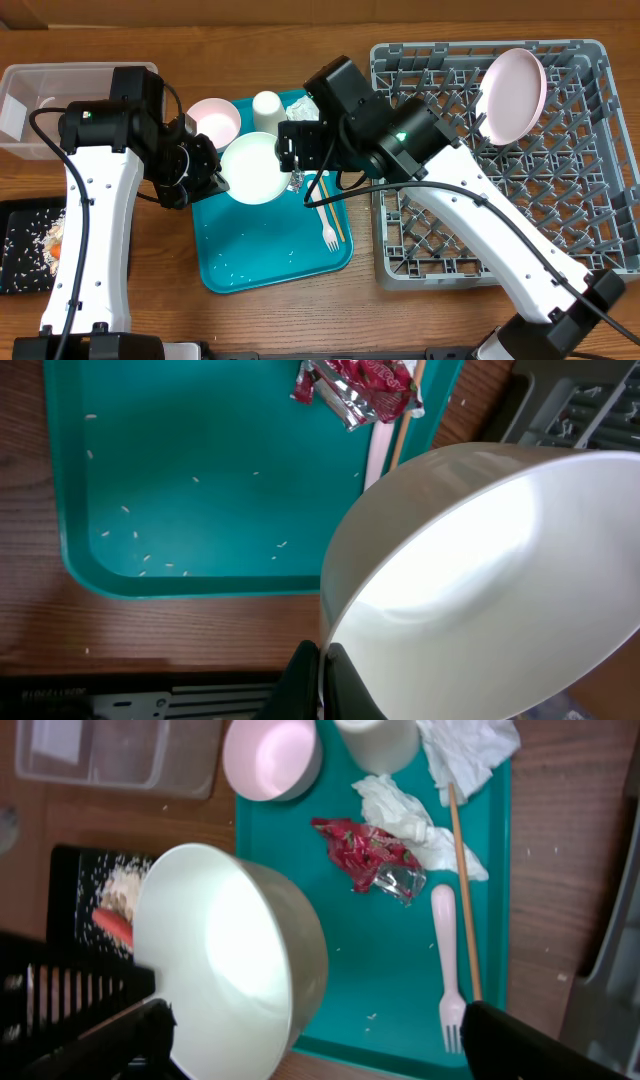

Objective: Sort waste into correct bins and load items into the dishwasher rack
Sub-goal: 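Pass the cream bowl toward the right gripper and grasp its rim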

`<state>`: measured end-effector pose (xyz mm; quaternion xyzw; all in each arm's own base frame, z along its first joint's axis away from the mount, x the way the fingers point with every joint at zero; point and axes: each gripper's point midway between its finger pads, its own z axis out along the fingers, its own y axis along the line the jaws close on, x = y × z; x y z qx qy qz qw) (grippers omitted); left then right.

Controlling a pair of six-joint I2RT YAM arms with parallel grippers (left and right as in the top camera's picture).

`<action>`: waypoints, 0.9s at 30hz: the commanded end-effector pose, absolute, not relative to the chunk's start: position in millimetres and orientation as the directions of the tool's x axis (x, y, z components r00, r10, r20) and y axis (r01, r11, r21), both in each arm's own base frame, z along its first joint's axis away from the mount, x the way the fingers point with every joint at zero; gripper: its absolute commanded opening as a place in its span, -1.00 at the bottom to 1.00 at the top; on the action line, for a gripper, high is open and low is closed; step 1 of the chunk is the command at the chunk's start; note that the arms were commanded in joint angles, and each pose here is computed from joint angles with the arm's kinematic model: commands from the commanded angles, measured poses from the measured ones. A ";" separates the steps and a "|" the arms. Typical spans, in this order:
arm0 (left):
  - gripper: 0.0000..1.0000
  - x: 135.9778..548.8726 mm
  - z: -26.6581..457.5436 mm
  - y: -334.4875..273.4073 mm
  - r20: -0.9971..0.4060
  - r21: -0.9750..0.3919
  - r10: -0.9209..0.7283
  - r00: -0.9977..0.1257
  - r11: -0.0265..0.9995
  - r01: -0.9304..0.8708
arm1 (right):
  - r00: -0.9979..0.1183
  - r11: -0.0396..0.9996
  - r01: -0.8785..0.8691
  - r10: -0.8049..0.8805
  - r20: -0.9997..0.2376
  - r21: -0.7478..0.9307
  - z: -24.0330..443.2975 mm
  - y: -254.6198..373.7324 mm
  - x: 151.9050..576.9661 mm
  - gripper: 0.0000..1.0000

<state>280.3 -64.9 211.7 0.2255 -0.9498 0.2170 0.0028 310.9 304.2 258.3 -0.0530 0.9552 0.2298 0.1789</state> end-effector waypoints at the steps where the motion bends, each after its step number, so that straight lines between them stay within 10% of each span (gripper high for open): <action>1: -0.92 280.5 222.6 -78.6 0.074 -0.462 -0.366 -0.928 0.812 -0.358 | -0.949 0.915 -0.147 -0.024 -0.313 0.376 229.0 306.6 316.9 0.79; 8: -0.92 279.5 222.7 -91.0 0.061 -0.463 -0.325 -0.944 0.828 -0.315 | -0.976 0.886 -0.142 -0.052 -0.210 0.442 210.5 326.9 307.8 0.51; 16: -0.92 278.4 222.9 -92.2 0.066 -0.466 -0.322 -0.944 0.827 -0.314 | -0.979 0.904 -0.127 -0.048 -0.198 0.408 206.2 319.1 305.7 -0.51; 22: -0.85 278.1 222.6 -91.9 0.067 -0.464 -0.321 -0.945 0.828 -0.315 | -0.981 0.914 -0.103 -0.027 -0.194 0.391 204.4 314.9 306.1 -0.74; 27: 0.80 279.6 222.0 -90.4 0.058 -0.458 -0.323 -0.945 0.832 -0.313 | -0.980 0.914 -0.104 -0.027 -0.196 0.393 205.4 315.2 306.4 -0.92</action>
